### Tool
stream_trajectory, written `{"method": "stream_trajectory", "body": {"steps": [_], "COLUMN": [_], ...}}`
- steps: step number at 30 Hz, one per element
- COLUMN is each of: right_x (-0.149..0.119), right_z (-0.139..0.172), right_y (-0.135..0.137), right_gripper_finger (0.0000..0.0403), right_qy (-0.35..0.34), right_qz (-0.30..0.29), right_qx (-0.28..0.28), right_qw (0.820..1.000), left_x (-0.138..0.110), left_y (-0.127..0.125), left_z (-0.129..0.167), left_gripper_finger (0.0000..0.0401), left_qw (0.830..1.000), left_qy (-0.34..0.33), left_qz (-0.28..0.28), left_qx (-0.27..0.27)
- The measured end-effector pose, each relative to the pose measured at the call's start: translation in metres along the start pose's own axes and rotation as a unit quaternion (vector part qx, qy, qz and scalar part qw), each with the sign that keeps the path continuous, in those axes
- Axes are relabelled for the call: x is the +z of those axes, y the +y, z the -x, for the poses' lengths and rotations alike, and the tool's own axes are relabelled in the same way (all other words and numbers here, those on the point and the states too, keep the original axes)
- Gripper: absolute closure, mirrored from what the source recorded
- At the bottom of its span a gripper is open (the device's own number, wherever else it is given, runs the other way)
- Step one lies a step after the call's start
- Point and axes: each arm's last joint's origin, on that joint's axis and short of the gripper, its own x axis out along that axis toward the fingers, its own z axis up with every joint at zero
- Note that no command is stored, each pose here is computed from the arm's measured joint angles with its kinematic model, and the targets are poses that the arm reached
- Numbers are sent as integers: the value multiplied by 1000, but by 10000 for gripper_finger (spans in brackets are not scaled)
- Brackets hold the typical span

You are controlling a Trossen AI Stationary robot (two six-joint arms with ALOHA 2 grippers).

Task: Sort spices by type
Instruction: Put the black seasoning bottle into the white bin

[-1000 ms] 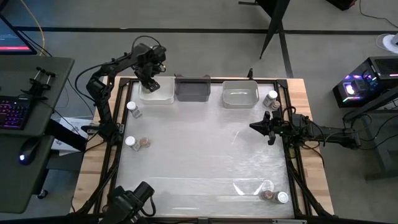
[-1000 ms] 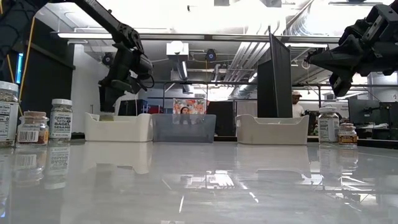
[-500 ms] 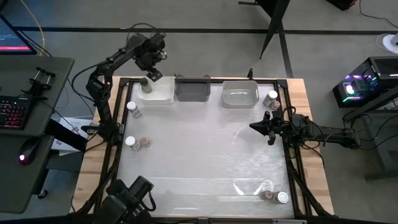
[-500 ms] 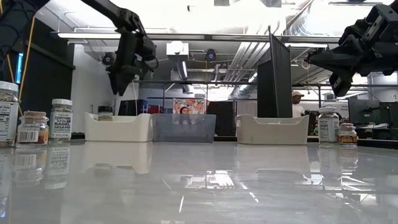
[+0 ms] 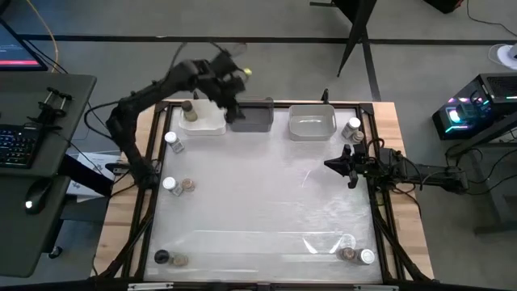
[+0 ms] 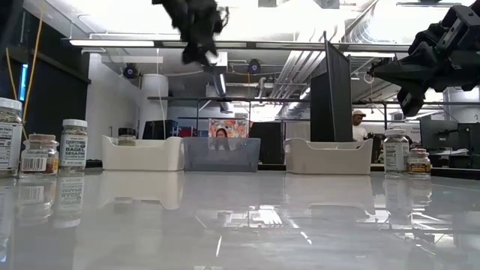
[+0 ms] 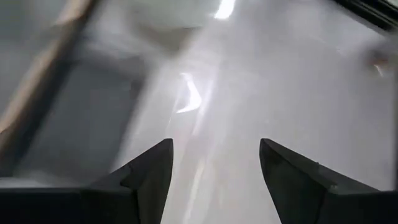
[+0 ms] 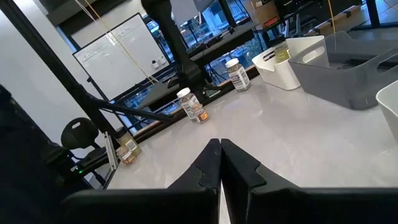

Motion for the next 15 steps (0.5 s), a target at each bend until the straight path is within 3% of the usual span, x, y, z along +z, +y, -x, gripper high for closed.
{"method": "stream_trajectory", "body": {"steps": [4, 7, 15], "right_x": [0, 0, 7], "right_z": [0, 0, 1], "right_y": [0, 0, -1], "right_gripper_finger": [402, 402, 402], "right_qy": [0, 0, -63], "right_qz": [0, 0, -17], "right_qx": [0, 0, -52], "right_qw": [1000, 1000, 996], "left_x": [6, 10, 9], "left_y": [-62, -96, -139], "left_z": [-5, -1, 48], "left_gripper_finger": [178, 178, 178], "left_qw": [991, 983, 957], "left_qy": [-30, -72, -194], "left_qz": [-93, -119, -150], "left_qx": [-87, -118, -157]}}
